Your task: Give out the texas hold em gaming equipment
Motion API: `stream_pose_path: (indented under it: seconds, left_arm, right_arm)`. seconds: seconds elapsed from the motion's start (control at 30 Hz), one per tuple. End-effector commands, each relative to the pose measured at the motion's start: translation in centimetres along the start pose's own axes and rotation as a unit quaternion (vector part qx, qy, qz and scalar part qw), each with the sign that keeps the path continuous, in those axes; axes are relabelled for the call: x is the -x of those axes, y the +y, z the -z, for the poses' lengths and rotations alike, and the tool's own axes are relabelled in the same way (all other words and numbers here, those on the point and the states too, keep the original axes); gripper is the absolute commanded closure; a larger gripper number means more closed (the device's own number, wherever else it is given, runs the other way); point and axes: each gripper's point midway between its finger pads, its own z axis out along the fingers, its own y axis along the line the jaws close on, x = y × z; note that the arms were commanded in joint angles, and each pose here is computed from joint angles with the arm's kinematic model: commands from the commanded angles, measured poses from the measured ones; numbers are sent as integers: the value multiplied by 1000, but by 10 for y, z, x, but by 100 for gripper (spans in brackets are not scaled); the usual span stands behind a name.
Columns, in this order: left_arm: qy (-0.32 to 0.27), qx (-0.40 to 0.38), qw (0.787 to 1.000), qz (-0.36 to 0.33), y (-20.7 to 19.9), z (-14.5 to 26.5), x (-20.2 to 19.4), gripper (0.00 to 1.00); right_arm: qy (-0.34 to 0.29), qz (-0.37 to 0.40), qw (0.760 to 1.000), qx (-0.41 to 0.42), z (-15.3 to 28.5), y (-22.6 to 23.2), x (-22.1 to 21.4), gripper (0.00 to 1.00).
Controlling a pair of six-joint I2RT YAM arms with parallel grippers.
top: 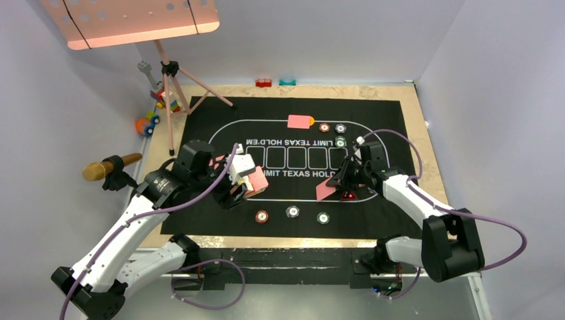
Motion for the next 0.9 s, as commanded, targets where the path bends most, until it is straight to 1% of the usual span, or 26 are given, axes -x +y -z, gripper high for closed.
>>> stream_pose_path:
  seconds: [0.0,0.03,0.23,0.3,0.47,0.53,0.6,0.7,0.77,0.83,0.87]
  left_arm:
    - [-53,3,998,-20,2,11,32,100]
    - [-53,3,998,-19,1,11,32,100]
    - [-51,1,999,-19,1,10,30,100]
    - [-51,0,999,-19,0,10,30,100]
    - [-52,0,998,-20,0,10,30,100]
    - [-51,0,999,-19,0,10,30,100]
    - [-51,-1,998,-19,0,10,30,100]
    - [-51,0,999,-19,0,10,29,100]
    - [-51,-1,999,-19,0,10,30,100]
    - [-52,0,998,-19,0,10,30,100]
    - [-52,-1,998,-19,0,10,30,100]
  right_arm:
    - [8,-3,1000,-8,-5,-13,-10,79]
    - [10,-6,1000,-14,-6,-16,-12,74]
    - [4,0,998,-67,3,-32,-12,59]
    - [-8,7,996,-88,13,-35,-7,58]
    - [-71,31,988,-132,45,-31,19,58]
    - [-91,37,986,-134,58,-22,30,57]
    - [-105,46,988,-107,67,-4,38,53]
    - [-113,59,992,-28,76,36,43,41]
    - [-106,78,991,37,81,74,41,31]
    - [-85,109,985,105,84,119,30,21]
    - [-71,124,980,137,85,142,22,18]
